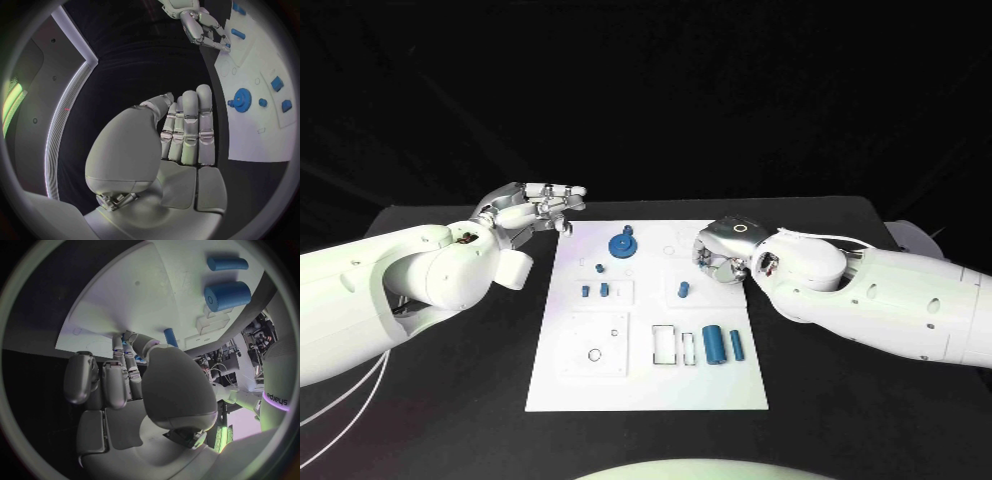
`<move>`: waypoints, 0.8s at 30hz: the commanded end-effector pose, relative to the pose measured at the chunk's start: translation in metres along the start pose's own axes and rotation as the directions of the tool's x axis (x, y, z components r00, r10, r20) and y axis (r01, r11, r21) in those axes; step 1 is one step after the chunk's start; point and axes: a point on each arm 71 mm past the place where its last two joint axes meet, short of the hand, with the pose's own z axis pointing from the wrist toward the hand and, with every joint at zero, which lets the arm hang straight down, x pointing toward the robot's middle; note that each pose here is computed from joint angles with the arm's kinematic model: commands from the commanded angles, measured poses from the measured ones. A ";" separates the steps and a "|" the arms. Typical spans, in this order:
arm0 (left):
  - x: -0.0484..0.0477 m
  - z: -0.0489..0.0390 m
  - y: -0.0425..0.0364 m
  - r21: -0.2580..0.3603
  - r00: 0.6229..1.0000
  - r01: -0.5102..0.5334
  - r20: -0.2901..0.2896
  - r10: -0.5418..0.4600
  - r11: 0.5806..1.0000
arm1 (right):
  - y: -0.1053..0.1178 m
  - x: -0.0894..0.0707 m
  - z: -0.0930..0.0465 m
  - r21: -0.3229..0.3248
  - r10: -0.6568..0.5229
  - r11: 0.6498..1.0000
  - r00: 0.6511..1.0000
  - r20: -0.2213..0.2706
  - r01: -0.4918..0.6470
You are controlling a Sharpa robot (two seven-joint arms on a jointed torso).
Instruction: Assemble the parts on the task board
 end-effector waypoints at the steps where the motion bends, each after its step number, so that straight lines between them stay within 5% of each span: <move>1: 0.0044 -0.0002 -0.0008 0.008 0.999 -0.025 -0.035 0.025 1.000 | -0.001 0.002 -0.001 0.026 -0.023 0.999 1.000 0.017 0.023; 24: 0.0030 0.0021 -0.0003 0.009 0.999 -0.034 -0.039 0.034 0.999 | 0.004 -0.015 -0.015 -0.016 0.037 0.999 0.988 0.150 -0.035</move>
